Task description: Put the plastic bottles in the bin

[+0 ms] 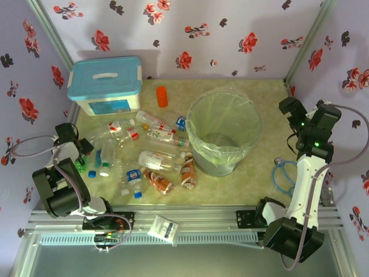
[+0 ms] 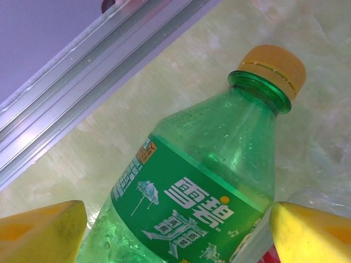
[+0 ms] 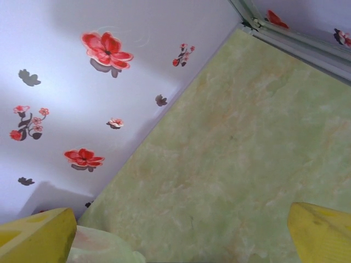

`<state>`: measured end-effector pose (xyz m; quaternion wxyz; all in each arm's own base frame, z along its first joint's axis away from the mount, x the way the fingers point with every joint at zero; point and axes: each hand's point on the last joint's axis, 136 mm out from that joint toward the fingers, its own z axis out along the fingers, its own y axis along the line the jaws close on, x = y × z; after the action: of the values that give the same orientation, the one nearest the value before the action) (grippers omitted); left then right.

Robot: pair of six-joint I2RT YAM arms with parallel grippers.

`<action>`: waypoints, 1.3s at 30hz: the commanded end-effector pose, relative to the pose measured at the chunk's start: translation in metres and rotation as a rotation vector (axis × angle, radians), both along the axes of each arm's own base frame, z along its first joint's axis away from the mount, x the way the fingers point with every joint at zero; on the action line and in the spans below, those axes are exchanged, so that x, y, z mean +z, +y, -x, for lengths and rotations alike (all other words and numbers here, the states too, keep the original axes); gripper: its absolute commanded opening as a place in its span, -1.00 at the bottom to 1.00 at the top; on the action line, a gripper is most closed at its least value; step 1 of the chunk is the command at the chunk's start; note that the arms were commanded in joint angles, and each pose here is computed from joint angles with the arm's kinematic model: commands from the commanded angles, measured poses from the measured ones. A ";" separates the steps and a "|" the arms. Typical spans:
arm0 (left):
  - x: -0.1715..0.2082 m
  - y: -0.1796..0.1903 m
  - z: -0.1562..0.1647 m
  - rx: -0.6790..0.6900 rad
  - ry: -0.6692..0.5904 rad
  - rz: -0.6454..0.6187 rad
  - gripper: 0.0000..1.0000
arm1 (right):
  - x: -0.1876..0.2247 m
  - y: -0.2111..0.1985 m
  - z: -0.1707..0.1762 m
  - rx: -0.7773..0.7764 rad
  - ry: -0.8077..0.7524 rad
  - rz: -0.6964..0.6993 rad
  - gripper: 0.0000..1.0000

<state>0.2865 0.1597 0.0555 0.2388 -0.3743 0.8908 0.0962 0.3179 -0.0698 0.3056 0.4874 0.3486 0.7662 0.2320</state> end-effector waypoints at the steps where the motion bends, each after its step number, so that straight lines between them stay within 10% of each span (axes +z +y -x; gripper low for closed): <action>1: -0.018 -0.018 0.009 -0.055 0.086 0.058 0.66 | 0.026 0.003 0.000 0.013 -0.071 -0.013 0.99; 19: 0.078 -0.043 -0.002 -0.132 -0.098 -0.015 0.60 | 0.072 0.011 0.001 0.039 -0.176 -0.011 0.99; 24: 0.063 -0.035 0.006 -0.110 -0.026 -0.020 0.98 | 0.069 0.012 0.001 0.047 -0.173 -0.013 0.99; 39: -0.010 -0.026 0.020 0.004 0.030 0.101 0.85 | 0.060 0.010 -0.002 0.045 -0.155 -0.006 0.99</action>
<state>0.2703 0.1350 0.0582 0.2146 -0.3728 0.9004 0.0650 0.3199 -0.0609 0.3557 0.5233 0.3268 0.7400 0.2679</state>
